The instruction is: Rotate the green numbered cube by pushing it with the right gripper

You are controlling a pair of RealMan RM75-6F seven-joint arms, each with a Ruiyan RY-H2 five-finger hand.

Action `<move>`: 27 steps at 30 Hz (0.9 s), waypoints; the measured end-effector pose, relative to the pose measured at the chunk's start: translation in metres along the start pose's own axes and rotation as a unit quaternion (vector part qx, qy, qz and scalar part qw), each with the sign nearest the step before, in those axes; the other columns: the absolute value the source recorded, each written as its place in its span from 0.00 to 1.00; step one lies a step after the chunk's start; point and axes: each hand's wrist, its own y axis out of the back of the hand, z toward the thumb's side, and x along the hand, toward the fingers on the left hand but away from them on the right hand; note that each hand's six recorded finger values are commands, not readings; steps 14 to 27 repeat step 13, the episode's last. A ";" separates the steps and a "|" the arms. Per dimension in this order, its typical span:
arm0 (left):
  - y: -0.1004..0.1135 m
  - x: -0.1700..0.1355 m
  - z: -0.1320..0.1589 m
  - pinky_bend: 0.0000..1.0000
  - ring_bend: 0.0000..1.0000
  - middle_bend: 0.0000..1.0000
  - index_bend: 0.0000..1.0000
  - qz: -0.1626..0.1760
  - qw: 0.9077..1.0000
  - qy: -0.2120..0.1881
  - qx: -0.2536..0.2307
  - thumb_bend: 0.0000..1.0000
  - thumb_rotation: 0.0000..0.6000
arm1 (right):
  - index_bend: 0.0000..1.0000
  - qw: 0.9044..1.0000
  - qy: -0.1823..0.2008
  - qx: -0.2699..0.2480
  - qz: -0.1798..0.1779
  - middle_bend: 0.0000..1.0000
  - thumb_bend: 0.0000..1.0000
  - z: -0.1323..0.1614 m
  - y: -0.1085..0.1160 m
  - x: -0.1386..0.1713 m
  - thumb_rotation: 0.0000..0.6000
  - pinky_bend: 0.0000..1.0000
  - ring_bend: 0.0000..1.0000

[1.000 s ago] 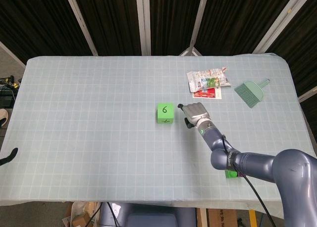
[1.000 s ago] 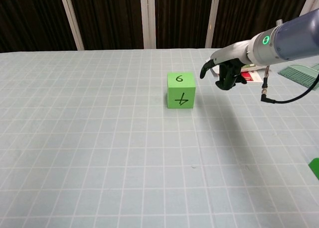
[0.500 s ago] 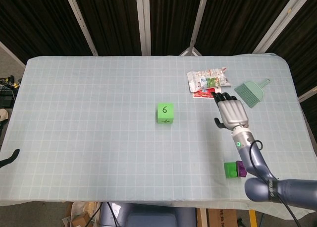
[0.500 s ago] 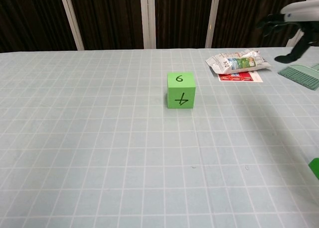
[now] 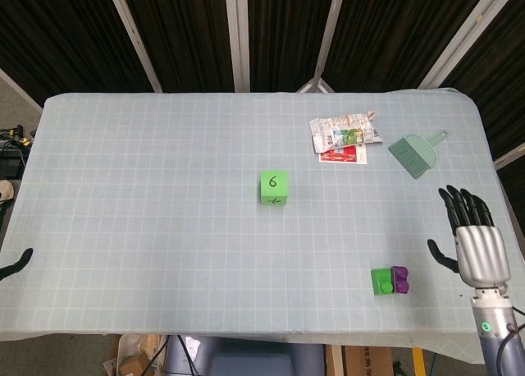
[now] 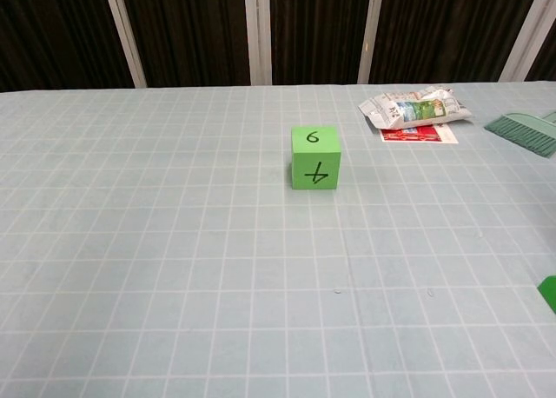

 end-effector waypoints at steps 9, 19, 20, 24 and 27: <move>0.001 -0.001 0.000 0.08 0.00 0.00 0.11 0.004 1.000 -0.003 -0.003 0.34 1.00 | 0.05 0.999 0.012 0.049 0.007 0.06 0.31 -0.004 -0.024 0.040 1.00 0.08 0.02; -0.001 0.001 0.001 0.08 0.00 0.00 0.11 0.001 1.000 -0.004 -0.003 0.33 1.00 | 0.05 0.998 0.027 0.057 0.029 0.06 0.31 0.004 -0.034 0.043 1.00 0.08 0.02; -0.001 0.001 0.001 0.08 0.00 0.00 0.11 0.001 1.000 -0.004 -0.003 0.33 1.00 | 0.05 0.998 0.027 0.057 0.029 0.06 0.31 0.004 -0.034 0.043 1.00 0.08 0.02; -0.001 0.001 0.001 0.08 0.00 0.00 0.11 0.001 1.000 -0.004 -0.003 0.33 1.00 | 0.05 0.998 0.027 0.057 0.029 0.06 0.31 0.004 -0.034 0.043 1.00 0.08 0.02; -0.001 0.001 0.001 0.08 0.00 0.00 0.11 0.001 1.000 -0.004 -0.003 0.33 1.00 | 0.05 0.998 0.027 0.057 0.029 0.06 0.31 0.004 -0.034 0.043 1.00 0.08 0.02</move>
